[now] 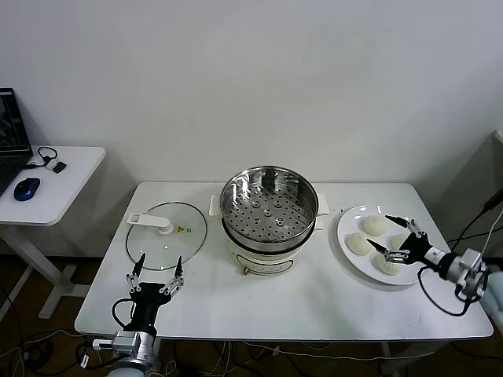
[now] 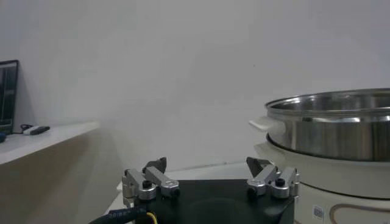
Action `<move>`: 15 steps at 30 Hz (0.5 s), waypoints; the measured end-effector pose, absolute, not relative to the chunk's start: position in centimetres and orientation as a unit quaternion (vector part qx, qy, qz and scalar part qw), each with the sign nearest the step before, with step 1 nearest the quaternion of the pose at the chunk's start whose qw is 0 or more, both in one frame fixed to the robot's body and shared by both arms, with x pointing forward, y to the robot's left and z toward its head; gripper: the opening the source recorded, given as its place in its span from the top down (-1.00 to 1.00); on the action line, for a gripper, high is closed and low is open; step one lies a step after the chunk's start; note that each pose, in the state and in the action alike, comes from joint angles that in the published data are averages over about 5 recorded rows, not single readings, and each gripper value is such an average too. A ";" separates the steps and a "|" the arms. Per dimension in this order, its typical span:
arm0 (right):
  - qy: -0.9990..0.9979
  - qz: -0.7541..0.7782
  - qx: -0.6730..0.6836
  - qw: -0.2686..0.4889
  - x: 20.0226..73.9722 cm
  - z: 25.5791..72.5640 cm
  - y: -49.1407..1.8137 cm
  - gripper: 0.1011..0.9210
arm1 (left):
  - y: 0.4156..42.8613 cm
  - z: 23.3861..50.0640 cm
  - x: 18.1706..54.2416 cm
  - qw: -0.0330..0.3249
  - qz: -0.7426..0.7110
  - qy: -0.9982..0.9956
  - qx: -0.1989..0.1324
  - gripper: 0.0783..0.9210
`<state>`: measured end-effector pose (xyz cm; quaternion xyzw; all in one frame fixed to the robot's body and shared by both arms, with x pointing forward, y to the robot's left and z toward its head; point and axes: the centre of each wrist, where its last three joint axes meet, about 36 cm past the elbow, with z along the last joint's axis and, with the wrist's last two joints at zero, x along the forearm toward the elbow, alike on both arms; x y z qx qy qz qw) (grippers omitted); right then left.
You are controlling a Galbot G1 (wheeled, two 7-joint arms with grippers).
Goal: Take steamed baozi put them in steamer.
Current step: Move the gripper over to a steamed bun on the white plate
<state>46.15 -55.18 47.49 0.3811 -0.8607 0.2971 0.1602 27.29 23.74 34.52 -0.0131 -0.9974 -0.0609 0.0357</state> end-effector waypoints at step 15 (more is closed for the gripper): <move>-0.718 0.423 0.471 0.290 58.9 54.5 -55.8 -0.76 | 23.9 34.6 27.5 0.033 -0.060 -0.998 -0.016 -0.77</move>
